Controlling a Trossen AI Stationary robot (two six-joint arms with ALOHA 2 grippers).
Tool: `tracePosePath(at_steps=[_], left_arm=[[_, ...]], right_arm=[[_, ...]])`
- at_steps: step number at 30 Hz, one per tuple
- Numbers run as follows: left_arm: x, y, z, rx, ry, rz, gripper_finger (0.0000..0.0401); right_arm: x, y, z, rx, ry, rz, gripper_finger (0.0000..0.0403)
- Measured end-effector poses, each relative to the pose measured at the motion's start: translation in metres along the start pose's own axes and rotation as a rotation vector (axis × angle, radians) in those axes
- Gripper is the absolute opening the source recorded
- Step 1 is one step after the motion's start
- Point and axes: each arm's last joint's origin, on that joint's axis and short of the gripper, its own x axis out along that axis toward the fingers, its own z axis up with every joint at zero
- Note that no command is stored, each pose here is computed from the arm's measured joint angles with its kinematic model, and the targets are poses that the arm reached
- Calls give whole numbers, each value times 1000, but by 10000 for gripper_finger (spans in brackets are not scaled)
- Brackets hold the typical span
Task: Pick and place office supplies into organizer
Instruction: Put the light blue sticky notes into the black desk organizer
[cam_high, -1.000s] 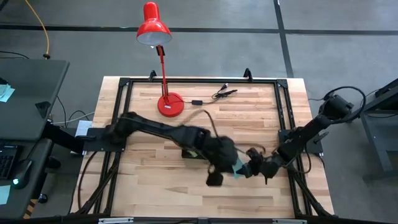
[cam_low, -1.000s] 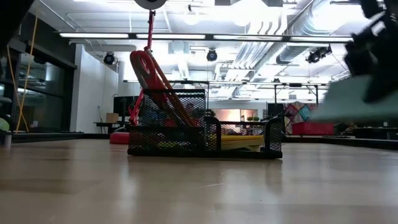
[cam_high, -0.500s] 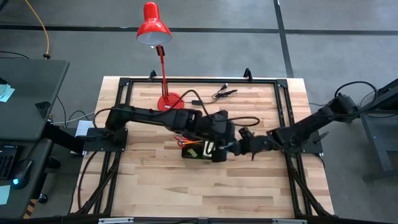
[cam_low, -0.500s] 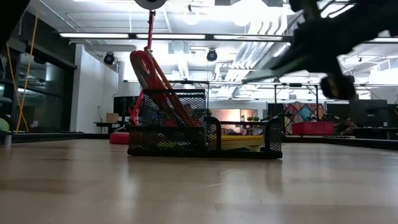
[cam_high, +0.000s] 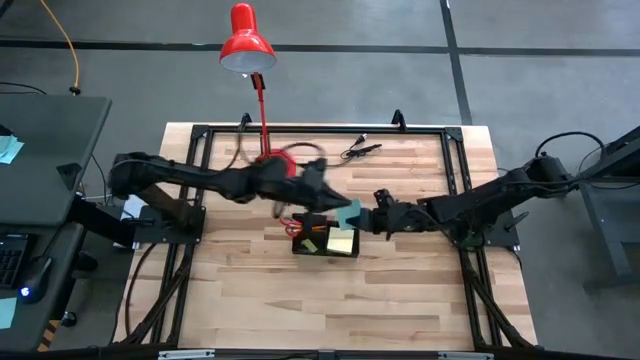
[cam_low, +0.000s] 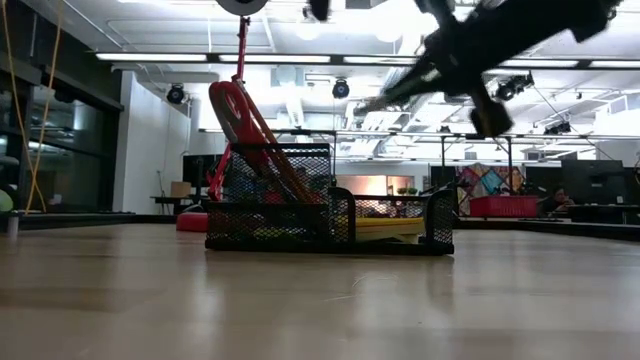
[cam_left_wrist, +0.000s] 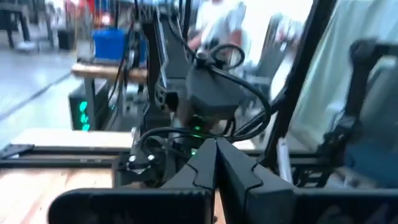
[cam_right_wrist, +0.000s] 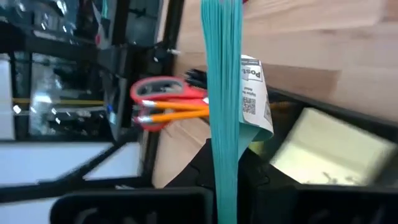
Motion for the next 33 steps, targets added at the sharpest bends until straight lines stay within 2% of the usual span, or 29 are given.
tracePosePath(at_steps=[4, 8, 11, 16, 24, 29, 33], left_arm=[[-42, 10, -14, 9, -155, 4, 1], [-69, 16, -35, -1, -162, 23, 1], [-87, 20, -36, -21, -226, 44, 1], [-112, 29, -49, -61, -274, 74, 1], [-128, 40, -42, -49, -330, 66, 1], [-132, 43, -38, -38, -352, 65, 1], [-133, 45, -38, -30, -342, 42, 1]], right_arm=[[15, 16, -11, 24, 18, -38, 3], [34, 22, -23, 10, 30, -169, 5], [45, 21, -31, 24, 44, -265, 7], [57, 25, -46, 103, 65, -281, 4], [58, 13, -51, 161, 55, -365, 10], [61, 6, -49, 137, 83, -406, 13], [65, 6, -44, 145, 100, -406, 48]])
